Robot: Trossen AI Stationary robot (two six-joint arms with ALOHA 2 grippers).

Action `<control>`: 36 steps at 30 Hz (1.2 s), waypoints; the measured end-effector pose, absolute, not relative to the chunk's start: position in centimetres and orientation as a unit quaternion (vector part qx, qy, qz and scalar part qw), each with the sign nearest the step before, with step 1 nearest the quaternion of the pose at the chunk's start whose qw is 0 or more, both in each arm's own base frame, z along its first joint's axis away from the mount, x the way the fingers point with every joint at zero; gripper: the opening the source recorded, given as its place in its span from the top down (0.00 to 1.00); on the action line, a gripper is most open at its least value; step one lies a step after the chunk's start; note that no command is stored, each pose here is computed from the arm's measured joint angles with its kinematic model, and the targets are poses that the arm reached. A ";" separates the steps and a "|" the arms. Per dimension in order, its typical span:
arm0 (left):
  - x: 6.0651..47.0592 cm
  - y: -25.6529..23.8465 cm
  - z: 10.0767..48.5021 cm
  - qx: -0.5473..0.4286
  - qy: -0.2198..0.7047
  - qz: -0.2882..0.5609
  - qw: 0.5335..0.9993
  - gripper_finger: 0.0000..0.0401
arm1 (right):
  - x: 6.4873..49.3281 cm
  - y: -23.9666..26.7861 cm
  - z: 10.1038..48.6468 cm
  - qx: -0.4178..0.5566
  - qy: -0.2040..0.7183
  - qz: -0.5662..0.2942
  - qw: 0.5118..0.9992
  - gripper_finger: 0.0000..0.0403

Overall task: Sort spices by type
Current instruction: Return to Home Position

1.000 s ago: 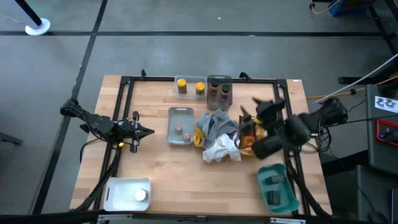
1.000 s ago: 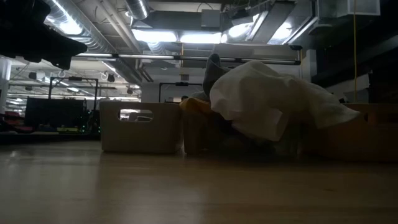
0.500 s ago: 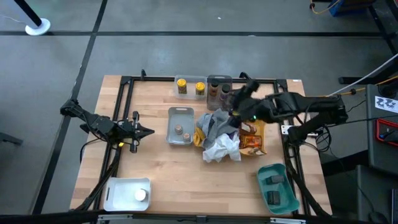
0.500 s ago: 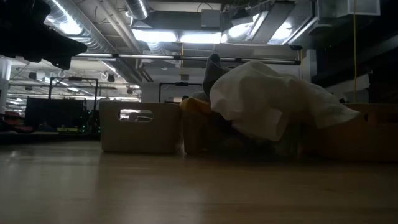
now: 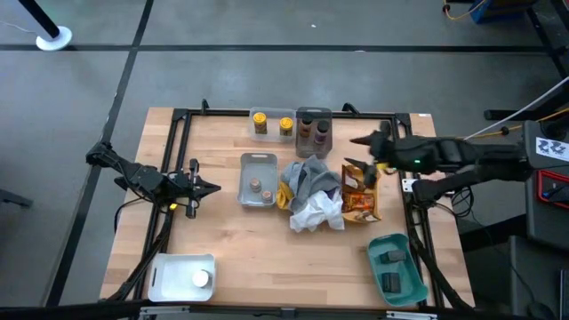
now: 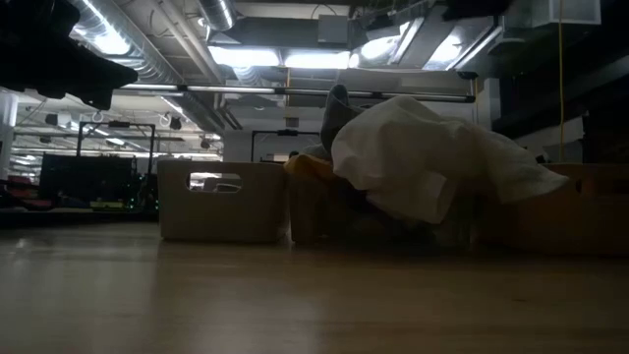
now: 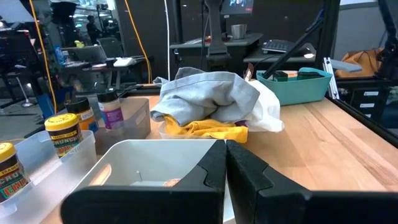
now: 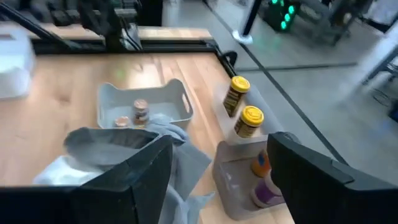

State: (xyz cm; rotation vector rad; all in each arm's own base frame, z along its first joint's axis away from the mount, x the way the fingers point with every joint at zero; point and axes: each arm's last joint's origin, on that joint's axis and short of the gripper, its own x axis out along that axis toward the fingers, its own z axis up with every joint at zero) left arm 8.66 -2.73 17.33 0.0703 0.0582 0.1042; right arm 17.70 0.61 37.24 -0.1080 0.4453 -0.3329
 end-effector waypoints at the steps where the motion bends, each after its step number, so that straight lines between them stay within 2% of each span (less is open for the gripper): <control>1: 8.7 -2.7 17.3 0.035 0.029 0.052 0.998 0.99 | 16.8 0.5 36.7 -0.048 0.206 -0.159 0.964 0.35; 10: 8.7 -2.7 17.3 0.035 0.029 0.052 0.998 0.99 | 10.5 0.3 31.4 0.015 0.103 -0.096 0.990 0.35; 21: 8.7 -2.7 17.3 0.035 0.029 0.052 0.998 0.99 | 5.9 -0.1 26.0 0.051 -0.014 -0.068 0.996 0.35; 28: 8.7 -2.7 17.3 0.036 0.030 0.052 0.998 0.99 | 6.3 0.1 25.1 0.075 -0.035 -0.049 0.995 0.35; 36: 8.7 -2.8 17.3 0.036 0.033 0.052 0.997 0.99 | 7.2 0.2 22.7 0.061 0.002 -0.043 0.997 0.35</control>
